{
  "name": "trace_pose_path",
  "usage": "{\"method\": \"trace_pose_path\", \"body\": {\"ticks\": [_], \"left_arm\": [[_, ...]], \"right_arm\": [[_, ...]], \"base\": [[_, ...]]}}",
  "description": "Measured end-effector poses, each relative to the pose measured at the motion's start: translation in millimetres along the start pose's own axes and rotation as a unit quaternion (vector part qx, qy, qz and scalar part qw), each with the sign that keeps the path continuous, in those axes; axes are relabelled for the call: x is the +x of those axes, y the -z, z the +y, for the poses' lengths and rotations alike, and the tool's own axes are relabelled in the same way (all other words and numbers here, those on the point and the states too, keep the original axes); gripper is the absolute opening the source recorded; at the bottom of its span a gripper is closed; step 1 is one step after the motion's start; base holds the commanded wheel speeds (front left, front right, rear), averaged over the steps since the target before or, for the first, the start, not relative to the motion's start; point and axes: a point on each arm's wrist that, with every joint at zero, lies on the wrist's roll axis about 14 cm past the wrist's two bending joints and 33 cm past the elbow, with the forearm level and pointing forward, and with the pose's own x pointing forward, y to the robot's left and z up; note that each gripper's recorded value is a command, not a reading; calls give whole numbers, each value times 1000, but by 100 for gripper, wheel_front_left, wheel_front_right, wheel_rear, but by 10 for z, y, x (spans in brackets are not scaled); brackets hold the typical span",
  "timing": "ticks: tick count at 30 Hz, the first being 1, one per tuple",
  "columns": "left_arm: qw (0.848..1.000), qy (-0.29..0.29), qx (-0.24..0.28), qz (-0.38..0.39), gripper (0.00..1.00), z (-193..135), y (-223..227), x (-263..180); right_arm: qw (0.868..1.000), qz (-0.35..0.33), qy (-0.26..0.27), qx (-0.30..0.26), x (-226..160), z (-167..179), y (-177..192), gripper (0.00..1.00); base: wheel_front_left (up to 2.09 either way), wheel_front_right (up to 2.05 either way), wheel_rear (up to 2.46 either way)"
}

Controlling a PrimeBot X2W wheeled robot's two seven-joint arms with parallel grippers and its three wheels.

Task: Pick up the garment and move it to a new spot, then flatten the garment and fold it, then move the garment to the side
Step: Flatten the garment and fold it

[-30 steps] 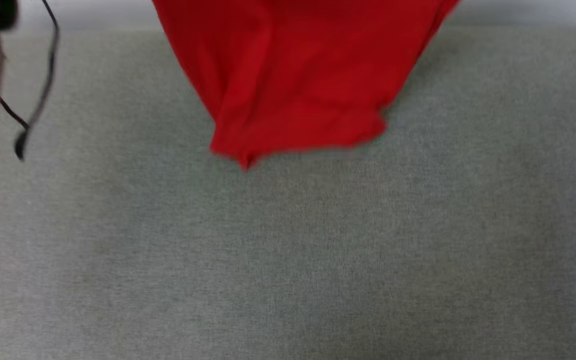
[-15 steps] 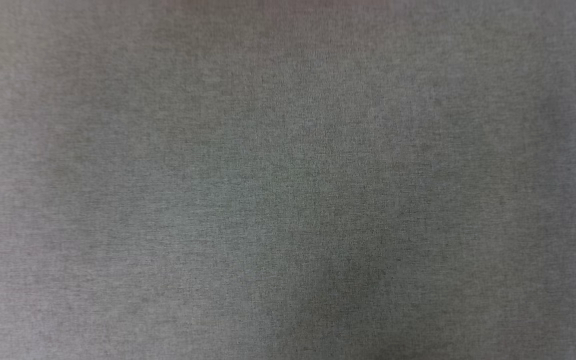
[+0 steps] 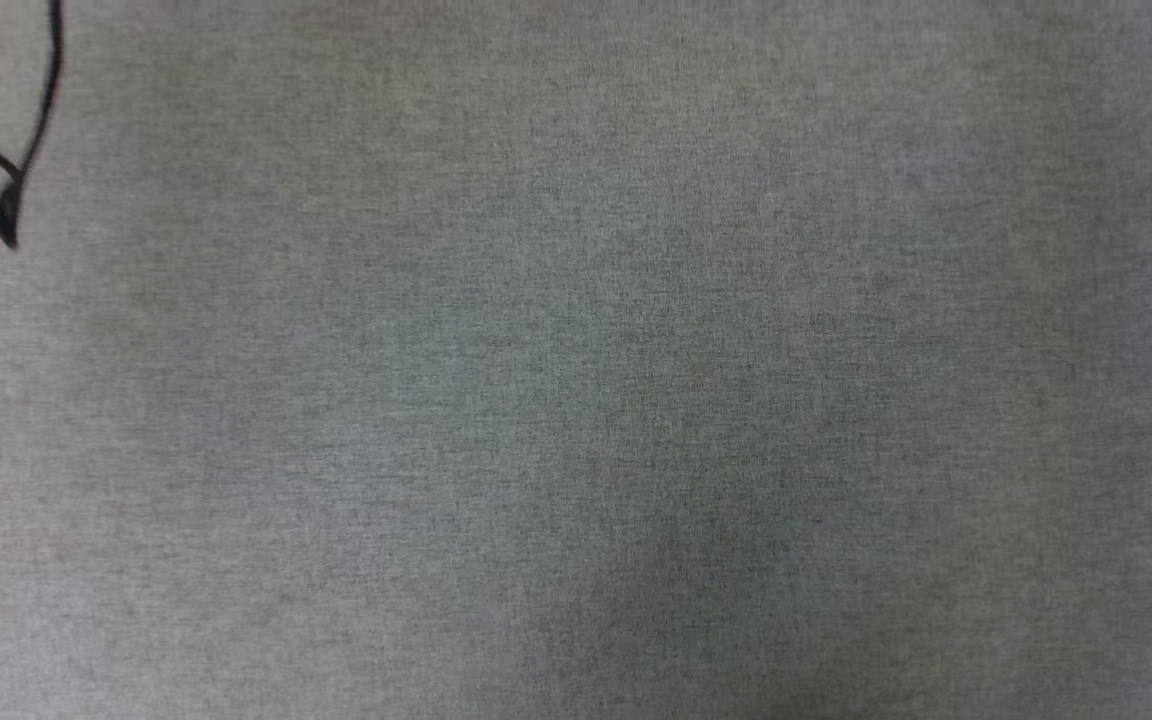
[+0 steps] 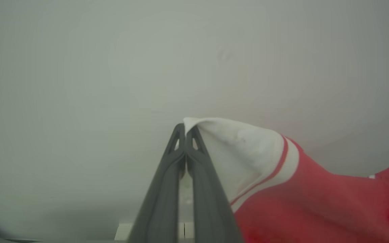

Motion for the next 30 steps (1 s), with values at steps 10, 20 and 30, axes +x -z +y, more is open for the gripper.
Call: {"method": "trace_pose_path", "body": {"ticks": [10, 20, 30], "left_arm": [[996, 18, -16, 82, 0, -113, 570, -746], [993, -7, -37, 112, 0, 28, 700, -1867], [985, -43, -66, 153, 0, 21, 993, -3191]], "right_arm": [[991, 112, -34, 62, -629, 352, 752, 0], [985, 117, -44, 123, -1704, 477, 841, 0], [968, 163, -15, 192, -3041, 552, 1098, 0]], "base": [[0, 0, 0], [0, 0, 0], [0, 0, 0]]}}
